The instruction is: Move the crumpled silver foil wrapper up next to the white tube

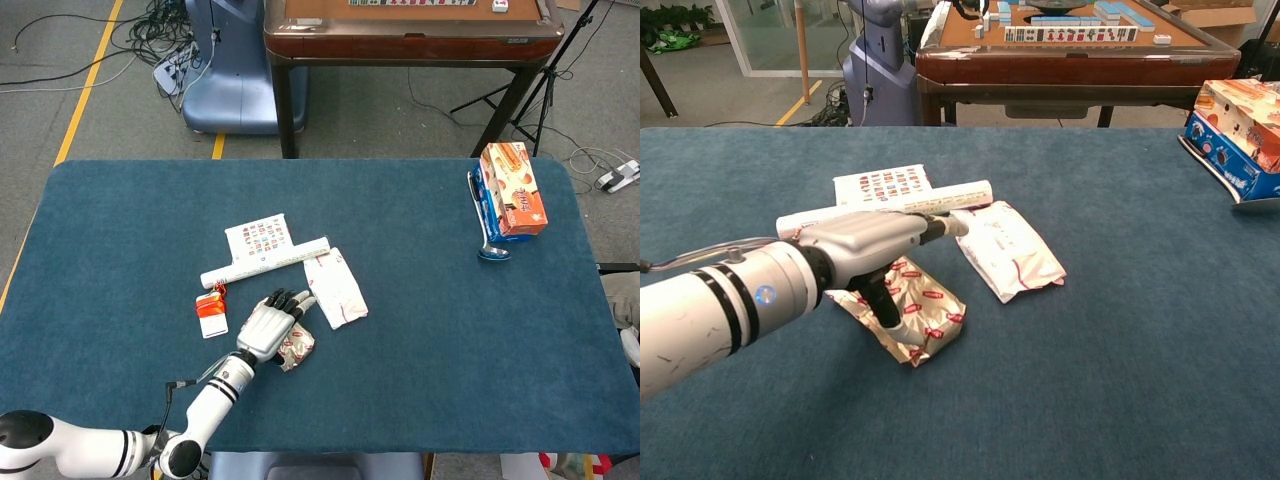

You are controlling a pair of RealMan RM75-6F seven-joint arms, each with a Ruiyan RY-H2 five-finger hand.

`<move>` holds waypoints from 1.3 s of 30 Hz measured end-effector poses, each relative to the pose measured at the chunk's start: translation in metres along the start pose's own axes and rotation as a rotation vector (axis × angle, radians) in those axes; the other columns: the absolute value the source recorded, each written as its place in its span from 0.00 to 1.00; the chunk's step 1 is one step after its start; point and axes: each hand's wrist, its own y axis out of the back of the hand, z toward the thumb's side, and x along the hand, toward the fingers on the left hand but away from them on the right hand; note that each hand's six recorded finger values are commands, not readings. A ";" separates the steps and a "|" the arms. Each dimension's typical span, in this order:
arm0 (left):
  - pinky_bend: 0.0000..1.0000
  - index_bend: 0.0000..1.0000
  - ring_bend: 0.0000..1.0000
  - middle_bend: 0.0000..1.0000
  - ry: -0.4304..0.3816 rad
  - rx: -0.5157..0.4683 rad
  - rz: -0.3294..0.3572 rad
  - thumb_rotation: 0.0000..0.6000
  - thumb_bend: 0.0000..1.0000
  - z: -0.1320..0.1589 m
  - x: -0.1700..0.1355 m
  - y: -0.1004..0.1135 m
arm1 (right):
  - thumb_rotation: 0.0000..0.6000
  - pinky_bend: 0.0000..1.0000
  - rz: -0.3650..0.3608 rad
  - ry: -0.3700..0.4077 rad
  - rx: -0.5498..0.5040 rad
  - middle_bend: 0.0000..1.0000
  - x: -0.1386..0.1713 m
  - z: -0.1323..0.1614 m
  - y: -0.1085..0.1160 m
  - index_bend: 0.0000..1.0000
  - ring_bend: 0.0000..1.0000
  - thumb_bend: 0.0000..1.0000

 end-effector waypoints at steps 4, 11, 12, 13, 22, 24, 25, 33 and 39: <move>0.00 0.00 0.00 0.00 0.015 0.016 0.016 1.00 0.00 -0.005 0.003 0.002 | 1.00 0.54 0.002 0.000 0.001 0.33 0.000 0.000 -0.001 0.43 0.32 0.20; 0.00 0.00 0.00 0.00 0.051 0.051 0.031 1.00 0.00 -0.017 0.010 0.002 | 1.00 0.54 0.001 -0.001 0.001 0.33 0.000 0.000 -0.001 0.44 0.32 0.20; 0.00 0.00 0.00 0.00 0.059 0.057 0.034 1.00 0.00 -0.020 0.011 0.003 | 1.00 0.54 0.001 -0.002 0.001 0.33 -0.001 0.000 -0.001 0.44 0.32 0.20; 0.00 0.00 0.00 0.00 0.065 0.061 0.036 1.00 0.00 -0.022 0.012 0.003 | 1.00 0.54 0.001 -0.002 0.001 0.33 -0.001 0.000 -0.001 0.44 0.32 0.20; 0.00 0.00 0.00 0.00 0.101 0.088 0.063 1.00 0.00 -0.035 0.013 0.008 | 1.00 0.54 0.004 -0.001 0.002 0.33 -0.001 0.000 -0.002 0.43 0.32 0.20; 0.00 0.00 0.00 0.00 0.109 0.098 0.072 1.00 0.00 -0.038 0.013 0.011 | 1.00 0.54 0.005 -0.001 0.002 0.33 -0.001 0.000 -0.002 0.44 0.32 0.20; 0.00 0.00 0.00 0.00 0.113 0.101 0.075 1.00 0.00 -0.039 0.012 0.012 | 1.00 0.54 0.005 -0.001 0.003 0.33 -0.001 0.000 -0.002 0.43 0.32 0.20; 0.00 0.00 0.00 0.00 0.119 0.105 0.069 1.00 0.00 -0.046 -0.005 0.021 | 1.00 0.54 0.018 0.001 0.011 0.33 -0.002 0.001 -0.006 0.43 0.32 0.20; 0.00 0.00 0.00 0.00 0.120 0.113 0.072 1.00 0.00 -0.050 -0.033 0.033 | 1.00 0.54 0.030 0.005 0.021 0.33 -0.002 0.003 -0.010 0.44 0.32 0.20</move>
